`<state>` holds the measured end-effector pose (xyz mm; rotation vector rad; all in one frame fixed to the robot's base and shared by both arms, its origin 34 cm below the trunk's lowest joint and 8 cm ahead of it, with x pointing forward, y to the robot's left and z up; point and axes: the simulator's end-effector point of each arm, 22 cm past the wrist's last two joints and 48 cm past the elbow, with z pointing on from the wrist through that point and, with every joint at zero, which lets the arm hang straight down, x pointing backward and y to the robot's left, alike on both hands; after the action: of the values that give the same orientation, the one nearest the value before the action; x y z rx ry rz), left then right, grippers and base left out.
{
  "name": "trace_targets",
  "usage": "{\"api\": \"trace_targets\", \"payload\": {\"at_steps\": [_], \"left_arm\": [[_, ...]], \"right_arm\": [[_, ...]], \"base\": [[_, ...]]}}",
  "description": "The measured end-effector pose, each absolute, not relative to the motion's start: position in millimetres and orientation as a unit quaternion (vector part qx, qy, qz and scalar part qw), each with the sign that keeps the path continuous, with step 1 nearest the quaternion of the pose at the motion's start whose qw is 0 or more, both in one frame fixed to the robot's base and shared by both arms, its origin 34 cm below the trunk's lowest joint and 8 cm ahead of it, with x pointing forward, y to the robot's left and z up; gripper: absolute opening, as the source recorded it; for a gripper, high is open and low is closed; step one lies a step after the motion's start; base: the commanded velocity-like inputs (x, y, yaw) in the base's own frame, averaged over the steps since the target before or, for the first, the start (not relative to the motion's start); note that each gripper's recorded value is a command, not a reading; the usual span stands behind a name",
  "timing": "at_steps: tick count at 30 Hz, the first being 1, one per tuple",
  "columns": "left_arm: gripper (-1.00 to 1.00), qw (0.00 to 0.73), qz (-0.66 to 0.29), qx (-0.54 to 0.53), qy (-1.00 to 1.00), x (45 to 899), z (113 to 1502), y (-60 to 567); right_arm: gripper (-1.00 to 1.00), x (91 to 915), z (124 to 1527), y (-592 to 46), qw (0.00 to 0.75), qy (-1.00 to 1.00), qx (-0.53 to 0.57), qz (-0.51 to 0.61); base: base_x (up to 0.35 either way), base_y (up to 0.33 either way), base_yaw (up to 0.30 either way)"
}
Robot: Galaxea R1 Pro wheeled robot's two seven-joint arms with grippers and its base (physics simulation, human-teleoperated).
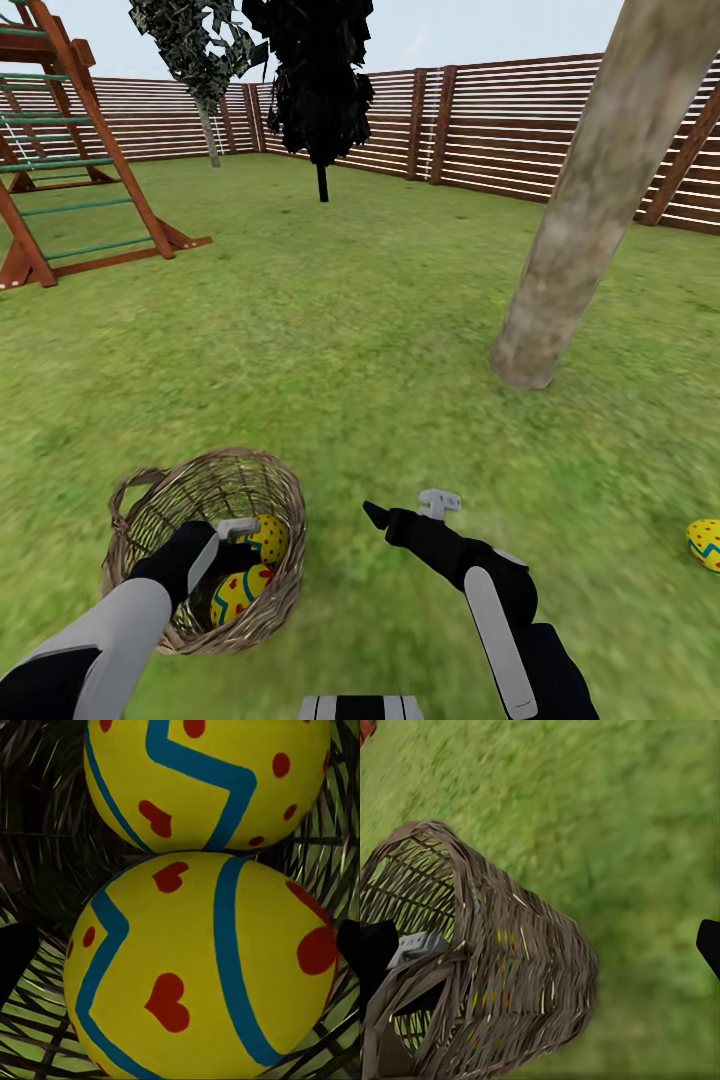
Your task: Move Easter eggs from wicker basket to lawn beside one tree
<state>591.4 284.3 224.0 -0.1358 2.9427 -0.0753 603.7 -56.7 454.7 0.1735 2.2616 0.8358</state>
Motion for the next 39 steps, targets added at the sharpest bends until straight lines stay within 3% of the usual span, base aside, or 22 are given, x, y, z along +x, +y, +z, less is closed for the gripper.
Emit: {"api": "trace_targets", "payload": {"at_steps": [39], "left_arm": [[1.0,0.085,-0.069,-0.041,0.993,585,211,267]], "right_arm": [[1.0,602,439,-57,0.342,0.88,0.072,0.322]], "base": [[0.0,0.0,0.0]]}}
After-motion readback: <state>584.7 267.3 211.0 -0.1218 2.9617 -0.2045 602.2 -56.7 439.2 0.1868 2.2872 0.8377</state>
